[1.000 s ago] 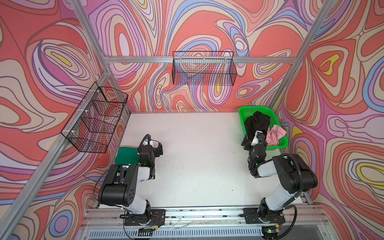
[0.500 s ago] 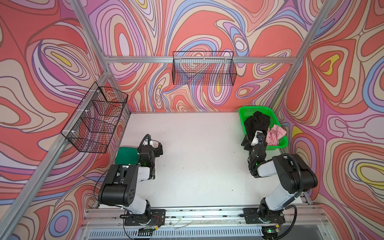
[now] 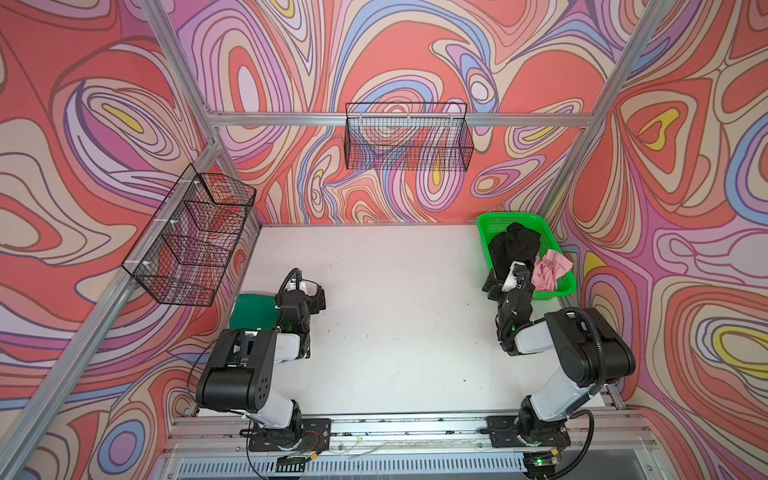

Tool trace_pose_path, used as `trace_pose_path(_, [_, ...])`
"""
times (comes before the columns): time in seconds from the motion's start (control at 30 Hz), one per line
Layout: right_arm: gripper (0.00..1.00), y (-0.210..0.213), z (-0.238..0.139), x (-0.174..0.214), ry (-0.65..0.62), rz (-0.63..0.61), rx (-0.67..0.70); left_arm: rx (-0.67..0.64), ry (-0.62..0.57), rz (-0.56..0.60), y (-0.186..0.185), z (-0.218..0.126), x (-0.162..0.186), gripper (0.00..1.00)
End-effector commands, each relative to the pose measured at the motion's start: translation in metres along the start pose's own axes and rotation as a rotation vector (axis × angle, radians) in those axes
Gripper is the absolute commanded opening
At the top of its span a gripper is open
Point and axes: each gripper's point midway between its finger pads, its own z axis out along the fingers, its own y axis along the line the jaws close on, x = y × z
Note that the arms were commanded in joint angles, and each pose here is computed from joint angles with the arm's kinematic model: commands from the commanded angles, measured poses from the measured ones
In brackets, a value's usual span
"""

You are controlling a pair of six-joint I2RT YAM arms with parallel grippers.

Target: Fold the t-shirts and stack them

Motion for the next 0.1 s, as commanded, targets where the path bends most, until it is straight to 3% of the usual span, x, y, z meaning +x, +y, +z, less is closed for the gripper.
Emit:
trace_pose_path(0.0, [0.98,0.0001,-0.0021,0.023,0.068,-0.023,-0.013,0.007,-0.014,0.014,-0.0024,-0.0017,0.0008,1.0])
trace_pose_path(0.07, [0.98,-0.0002,-0.0029,0.0227,0.066,-0.021,-0.014,0.007,-0.014,0.013,-0.0024,-0.0017,0.0004,1.0])
